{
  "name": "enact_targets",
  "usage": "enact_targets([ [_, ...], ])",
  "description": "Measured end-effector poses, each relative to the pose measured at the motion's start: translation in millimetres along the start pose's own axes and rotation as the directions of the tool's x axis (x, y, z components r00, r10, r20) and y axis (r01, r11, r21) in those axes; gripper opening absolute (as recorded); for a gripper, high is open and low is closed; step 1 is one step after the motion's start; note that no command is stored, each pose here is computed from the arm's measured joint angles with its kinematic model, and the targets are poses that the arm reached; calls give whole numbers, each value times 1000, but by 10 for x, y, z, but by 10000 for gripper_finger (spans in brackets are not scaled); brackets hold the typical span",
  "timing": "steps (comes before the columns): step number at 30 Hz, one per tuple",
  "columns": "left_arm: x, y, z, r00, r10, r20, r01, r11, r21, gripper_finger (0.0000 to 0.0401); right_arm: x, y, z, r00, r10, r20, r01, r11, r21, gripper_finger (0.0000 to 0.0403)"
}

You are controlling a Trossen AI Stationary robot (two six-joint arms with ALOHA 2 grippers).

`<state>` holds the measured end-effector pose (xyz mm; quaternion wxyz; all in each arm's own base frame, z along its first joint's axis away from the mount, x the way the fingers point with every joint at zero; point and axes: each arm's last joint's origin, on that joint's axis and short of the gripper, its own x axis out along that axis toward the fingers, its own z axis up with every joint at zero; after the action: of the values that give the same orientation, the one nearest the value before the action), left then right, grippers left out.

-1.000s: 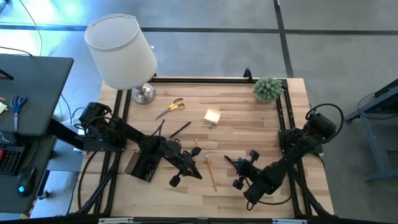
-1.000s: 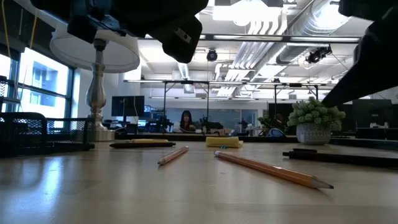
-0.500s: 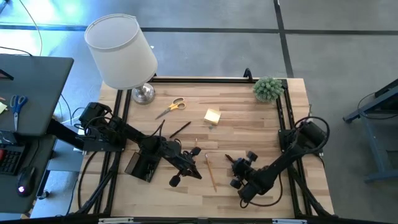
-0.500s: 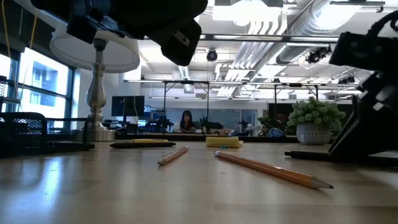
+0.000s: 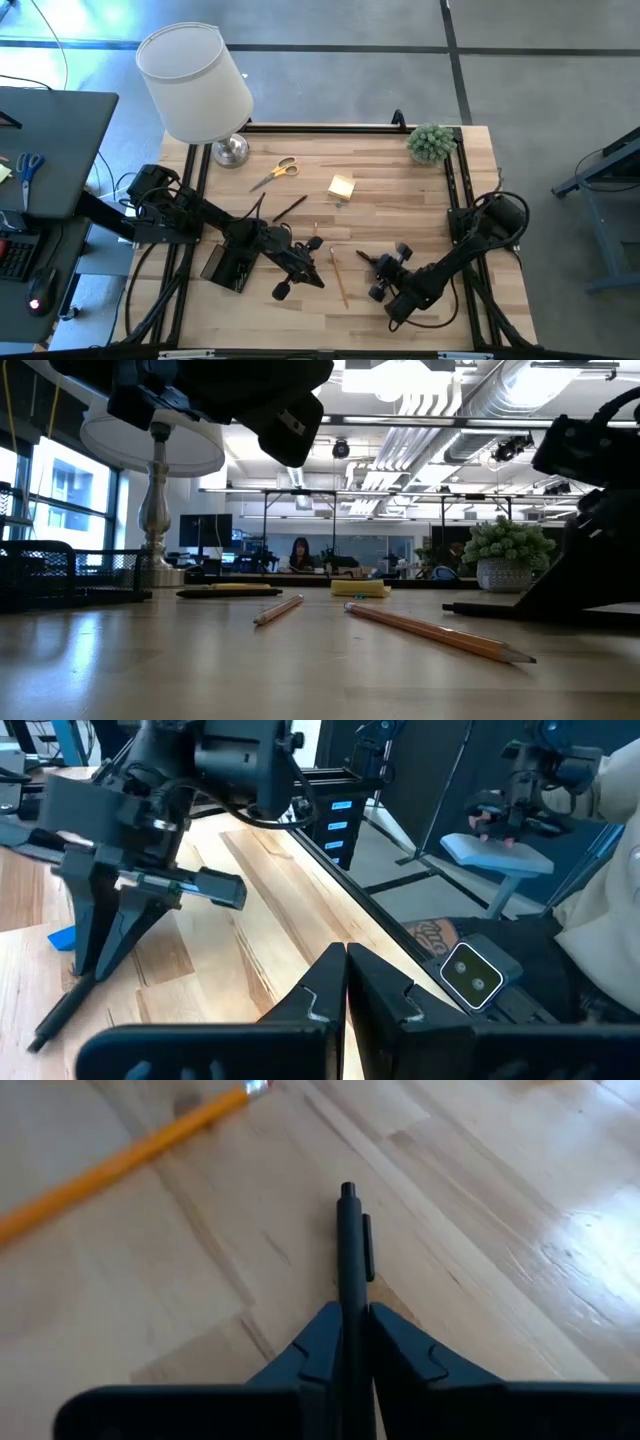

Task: Pick and place office supplies into organizer
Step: Put the bottom black pen into the black desk organizer

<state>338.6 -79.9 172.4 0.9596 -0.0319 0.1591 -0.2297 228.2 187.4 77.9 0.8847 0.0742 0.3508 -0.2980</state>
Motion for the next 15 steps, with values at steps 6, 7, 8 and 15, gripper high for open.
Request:
enact_targets([
  [6, 0, 0, -2, 1000, 0, -1, 0, 1000, 0, 3, 26, -12, -55, 998, 34, 48, -34, 999, -7, 43],
  [7, 0, 0, -2, 1000, 0, -1, 0, 1000, 0, 3, 23, -7, -57, 998, 37, 48, -36, 999, -18, 49],
  [8, 0, 0, -2, 1000, 0, -1, 0, 1000, 0, 3, 18, 0, -58, 998, 39, 50, -37, 999, -27, 54],
  [15, 0, 0, -2, 1000, 0, -1, 0, 1000, 0, 3, -26, 50, -47, 994, 38, 100, -28, 994, -101, 23],
])
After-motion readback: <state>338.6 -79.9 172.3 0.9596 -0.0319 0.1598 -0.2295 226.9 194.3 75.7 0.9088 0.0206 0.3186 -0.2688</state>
